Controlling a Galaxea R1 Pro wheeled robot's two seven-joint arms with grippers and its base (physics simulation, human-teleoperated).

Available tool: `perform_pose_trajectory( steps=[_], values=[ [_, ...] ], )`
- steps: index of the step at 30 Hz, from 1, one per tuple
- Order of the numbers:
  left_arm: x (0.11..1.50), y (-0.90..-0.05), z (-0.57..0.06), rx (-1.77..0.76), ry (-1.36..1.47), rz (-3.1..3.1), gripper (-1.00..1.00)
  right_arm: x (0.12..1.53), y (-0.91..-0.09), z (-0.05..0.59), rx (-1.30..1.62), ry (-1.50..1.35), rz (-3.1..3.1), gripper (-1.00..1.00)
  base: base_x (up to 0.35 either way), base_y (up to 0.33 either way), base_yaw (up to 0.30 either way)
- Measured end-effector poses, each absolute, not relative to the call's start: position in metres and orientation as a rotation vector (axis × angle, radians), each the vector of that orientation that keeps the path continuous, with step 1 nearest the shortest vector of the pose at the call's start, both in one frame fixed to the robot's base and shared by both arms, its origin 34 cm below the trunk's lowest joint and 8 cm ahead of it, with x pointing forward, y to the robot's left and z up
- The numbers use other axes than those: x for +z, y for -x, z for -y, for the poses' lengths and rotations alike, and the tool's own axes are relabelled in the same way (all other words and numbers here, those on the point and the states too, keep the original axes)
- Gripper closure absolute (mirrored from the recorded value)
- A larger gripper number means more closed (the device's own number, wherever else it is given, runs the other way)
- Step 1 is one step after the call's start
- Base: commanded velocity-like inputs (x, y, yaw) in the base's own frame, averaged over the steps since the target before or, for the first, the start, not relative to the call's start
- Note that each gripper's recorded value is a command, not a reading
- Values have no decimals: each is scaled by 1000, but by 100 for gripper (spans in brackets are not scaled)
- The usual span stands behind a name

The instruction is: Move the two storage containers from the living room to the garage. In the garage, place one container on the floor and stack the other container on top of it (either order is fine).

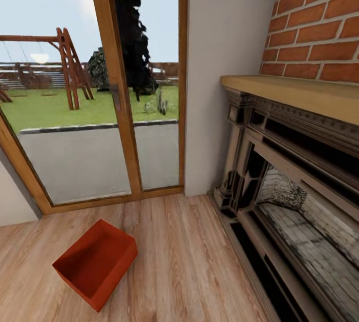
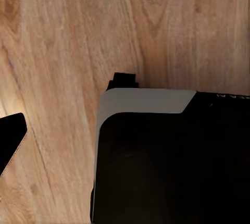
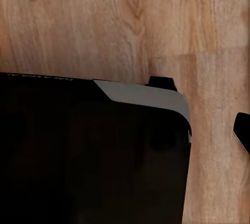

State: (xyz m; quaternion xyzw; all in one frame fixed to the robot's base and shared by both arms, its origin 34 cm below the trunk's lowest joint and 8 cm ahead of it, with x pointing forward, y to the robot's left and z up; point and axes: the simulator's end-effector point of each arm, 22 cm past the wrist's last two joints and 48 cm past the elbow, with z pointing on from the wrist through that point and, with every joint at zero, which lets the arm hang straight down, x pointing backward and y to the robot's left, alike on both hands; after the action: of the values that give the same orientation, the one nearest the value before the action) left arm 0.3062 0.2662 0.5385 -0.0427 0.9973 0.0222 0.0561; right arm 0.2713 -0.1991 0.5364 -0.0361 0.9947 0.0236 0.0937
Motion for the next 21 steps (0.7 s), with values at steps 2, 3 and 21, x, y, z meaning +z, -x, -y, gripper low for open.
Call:
perform_pose_trajectory(
  steps=[2,3,21],
  values=[
    [539,-306,-268,71,130,-3025,-100,536,-271,199,70,107,-2951,-100,324,0,0],
    [539,-306,-268,72,130,-3025,-100,536,-271,199,70,107,-2952,-100,324,0,0],
    [539,-306,-269,72,130,-3024,-100,536,-271,199,70,107,-2952,-100,324,0,0]
  ],
)
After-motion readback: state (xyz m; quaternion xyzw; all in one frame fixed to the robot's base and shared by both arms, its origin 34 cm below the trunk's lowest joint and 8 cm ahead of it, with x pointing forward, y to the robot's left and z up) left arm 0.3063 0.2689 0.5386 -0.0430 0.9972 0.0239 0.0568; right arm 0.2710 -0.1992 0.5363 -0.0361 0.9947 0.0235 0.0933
